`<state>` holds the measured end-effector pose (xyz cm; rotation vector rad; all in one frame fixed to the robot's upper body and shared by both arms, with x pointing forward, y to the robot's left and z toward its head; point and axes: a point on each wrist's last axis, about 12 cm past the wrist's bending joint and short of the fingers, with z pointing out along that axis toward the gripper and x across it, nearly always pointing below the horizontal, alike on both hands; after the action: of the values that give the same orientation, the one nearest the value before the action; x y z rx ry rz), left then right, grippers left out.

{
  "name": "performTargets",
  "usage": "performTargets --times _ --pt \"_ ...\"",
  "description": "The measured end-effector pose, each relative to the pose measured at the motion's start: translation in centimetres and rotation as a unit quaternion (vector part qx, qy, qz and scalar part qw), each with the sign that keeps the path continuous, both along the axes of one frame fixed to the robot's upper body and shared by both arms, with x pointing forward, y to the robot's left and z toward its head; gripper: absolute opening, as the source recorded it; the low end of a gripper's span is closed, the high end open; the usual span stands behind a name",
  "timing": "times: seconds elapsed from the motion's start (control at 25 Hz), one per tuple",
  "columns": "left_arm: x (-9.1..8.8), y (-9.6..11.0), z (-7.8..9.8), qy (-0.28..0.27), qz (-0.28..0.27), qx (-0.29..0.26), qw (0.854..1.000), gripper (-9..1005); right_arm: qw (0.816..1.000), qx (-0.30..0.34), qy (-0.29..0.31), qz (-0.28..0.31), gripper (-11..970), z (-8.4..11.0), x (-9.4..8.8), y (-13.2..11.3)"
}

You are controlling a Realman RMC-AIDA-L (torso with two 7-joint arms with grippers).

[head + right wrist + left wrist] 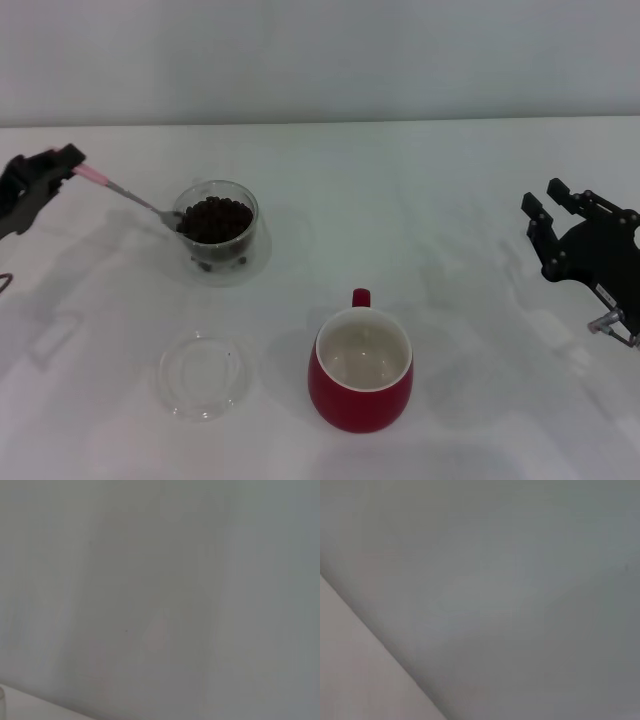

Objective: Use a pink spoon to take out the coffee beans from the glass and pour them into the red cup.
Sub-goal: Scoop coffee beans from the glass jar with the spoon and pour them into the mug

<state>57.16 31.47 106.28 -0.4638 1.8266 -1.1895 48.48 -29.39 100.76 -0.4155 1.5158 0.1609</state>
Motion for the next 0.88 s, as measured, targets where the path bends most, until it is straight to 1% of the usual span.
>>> performTargets --times 0.12,0.36,0.64,0.88 --pt "-0.6 0.6 0.0 -0.007 0.01 -0.012 1.0 123 1.0 -0.001 0.0 0.001 312 0.0 0.1 0.1" --pt "-1.1 0.6 0.2 -0.021 -0.006 -0.021 1.0 123 1.0 -0.001 -0.002 0.003 312 0.2 0.4 0.2" --pt "-2.2 -0.4 0.7 -0.043 -0.059 -0.048 0.996 122 1.0 -0.003 -0.004 0.008 312 0.3 0.7 0.4" --pt "-3.2 -1.1 0.7 -0.045 -0.102 -0.07 0.991 122 1.0 -0.005 -0.005 0.009 312 0.3 0.7 0.5"
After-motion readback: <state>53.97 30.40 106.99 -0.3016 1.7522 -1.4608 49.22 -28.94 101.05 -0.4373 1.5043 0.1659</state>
